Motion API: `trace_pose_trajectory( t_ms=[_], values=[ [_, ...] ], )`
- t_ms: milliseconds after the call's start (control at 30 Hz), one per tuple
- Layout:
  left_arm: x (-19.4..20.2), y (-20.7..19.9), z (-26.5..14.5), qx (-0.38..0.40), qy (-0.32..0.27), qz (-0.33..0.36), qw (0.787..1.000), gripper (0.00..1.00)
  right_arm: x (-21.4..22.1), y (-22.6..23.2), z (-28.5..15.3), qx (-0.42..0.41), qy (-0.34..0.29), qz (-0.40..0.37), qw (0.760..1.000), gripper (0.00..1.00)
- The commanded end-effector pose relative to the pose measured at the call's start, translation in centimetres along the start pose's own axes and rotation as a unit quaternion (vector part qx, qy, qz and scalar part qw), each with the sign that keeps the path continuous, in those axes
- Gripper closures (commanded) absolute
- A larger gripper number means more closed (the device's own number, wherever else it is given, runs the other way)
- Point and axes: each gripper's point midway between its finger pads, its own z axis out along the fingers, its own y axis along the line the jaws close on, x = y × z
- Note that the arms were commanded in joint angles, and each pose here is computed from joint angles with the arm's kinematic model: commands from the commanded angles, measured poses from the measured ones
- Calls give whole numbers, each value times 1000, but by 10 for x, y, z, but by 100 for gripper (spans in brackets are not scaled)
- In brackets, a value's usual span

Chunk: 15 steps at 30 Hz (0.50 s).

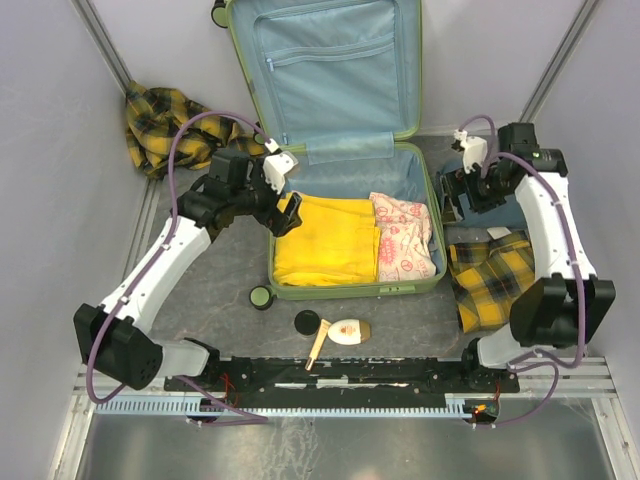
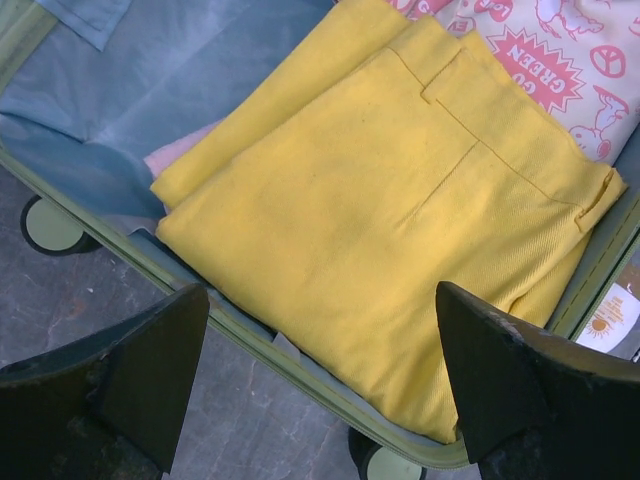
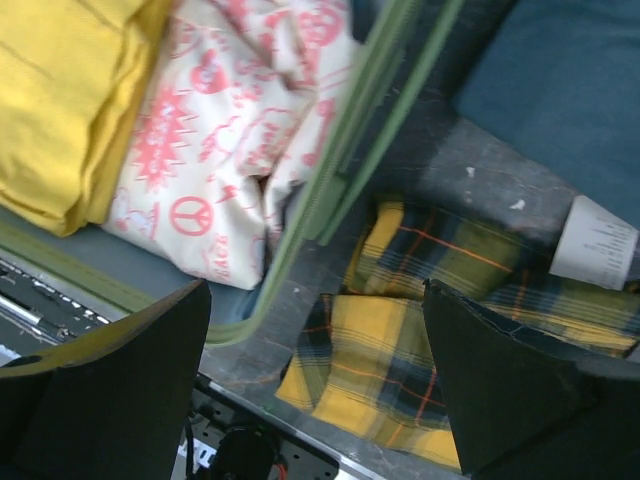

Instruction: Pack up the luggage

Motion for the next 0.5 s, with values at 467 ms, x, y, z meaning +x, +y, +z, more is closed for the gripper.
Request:
trace_pose_trajectory(
  t_ms=[467],
  values=[
    [9,14,13,21,0,-40,999,0,-1,-205,4,82,17,183,980,7]
  ],
)
